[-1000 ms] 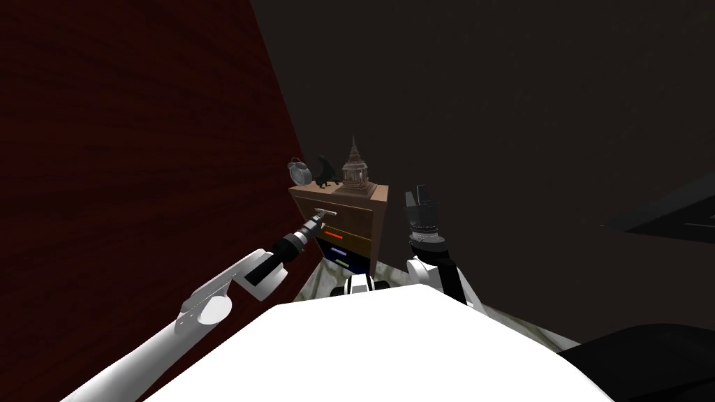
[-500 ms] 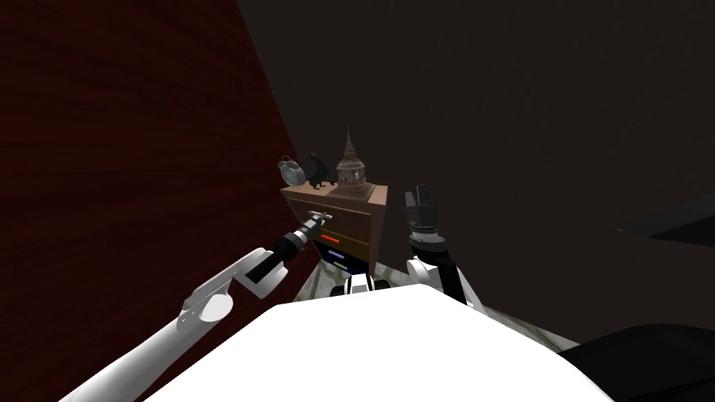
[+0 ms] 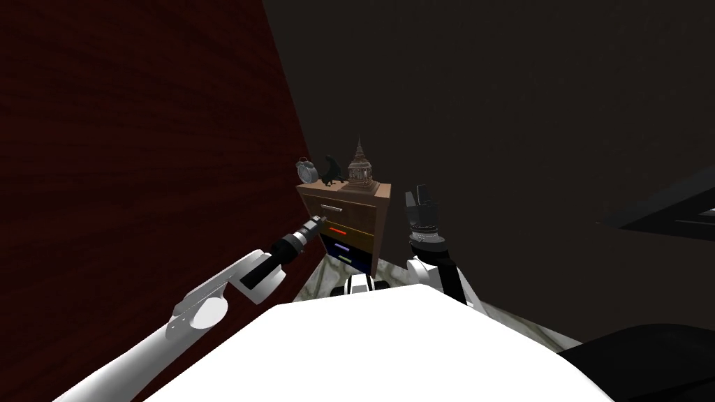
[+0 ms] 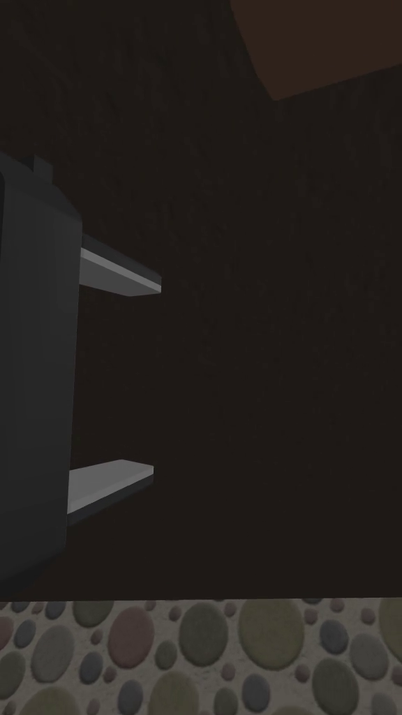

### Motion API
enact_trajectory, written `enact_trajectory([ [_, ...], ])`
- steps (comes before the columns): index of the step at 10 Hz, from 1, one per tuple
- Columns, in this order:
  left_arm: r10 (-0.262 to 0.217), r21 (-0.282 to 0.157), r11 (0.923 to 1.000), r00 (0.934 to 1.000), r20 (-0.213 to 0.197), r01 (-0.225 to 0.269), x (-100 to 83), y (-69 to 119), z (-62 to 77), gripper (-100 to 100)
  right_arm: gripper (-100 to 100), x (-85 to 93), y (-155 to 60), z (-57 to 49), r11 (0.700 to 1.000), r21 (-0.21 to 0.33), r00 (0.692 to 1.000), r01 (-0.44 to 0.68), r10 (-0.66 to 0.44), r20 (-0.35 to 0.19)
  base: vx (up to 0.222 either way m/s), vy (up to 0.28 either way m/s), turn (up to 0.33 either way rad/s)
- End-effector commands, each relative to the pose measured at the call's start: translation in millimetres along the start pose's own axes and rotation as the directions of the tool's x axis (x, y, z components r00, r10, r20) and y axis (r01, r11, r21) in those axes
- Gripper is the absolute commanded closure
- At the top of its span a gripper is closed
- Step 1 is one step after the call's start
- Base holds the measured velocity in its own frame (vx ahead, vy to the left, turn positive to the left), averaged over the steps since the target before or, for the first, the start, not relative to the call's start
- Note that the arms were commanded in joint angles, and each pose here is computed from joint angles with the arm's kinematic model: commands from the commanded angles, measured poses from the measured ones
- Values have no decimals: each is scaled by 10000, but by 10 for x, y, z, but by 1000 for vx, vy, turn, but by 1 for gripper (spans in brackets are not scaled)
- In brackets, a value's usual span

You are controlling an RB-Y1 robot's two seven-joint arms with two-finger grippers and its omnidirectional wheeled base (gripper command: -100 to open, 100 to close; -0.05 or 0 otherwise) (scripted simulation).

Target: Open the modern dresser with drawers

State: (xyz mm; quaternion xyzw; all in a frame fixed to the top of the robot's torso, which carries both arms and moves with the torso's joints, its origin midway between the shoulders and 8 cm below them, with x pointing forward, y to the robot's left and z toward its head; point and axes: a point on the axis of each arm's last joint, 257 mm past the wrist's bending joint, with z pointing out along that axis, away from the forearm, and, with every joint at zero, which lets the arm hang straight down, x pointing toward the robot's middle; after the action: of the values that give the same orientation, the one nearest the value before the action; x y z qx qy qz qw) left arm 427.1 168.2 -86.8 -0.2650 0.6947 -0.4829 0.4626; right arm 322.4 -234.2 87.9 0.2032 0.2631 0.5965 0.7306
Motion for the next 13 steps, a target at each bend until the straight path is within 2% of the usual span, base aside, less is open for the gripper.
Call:
enact_trajectory([
  [1,-36,-36,10000,9999,145,37,-64,59,49,-100,0,0,0,0,10000,0,10000,-1,1,1,119,-65,-69],
  [6,-40,-64,10000,9997,246,42,-116,89,80,-100,0,0,1,0,10000,0,10000,0,0,1,93,-47,-32],
  [7,-40,-70,10000,9997,254,42,-119,88,80,100,0,0,1,0,10000,-1,10000,0,0,1,0,0,0],
  [11,14,5,10000,10000,-36,-14,0,-1,6,100,0,0,0,0,10000,-1,10000,0,0,-1,-140,80,69],
  [12,14,-5,10000,10000,12,-14,-19,15,18,100,0,0,0,0,10000,-1,10000,0,0,0,-76,46,11],
  [13,-23,-32,10000,9999,127,24,-68,57,53,-100,0,0,0,0,10000,0,10000,0,0,0,60,-38,-84],
])
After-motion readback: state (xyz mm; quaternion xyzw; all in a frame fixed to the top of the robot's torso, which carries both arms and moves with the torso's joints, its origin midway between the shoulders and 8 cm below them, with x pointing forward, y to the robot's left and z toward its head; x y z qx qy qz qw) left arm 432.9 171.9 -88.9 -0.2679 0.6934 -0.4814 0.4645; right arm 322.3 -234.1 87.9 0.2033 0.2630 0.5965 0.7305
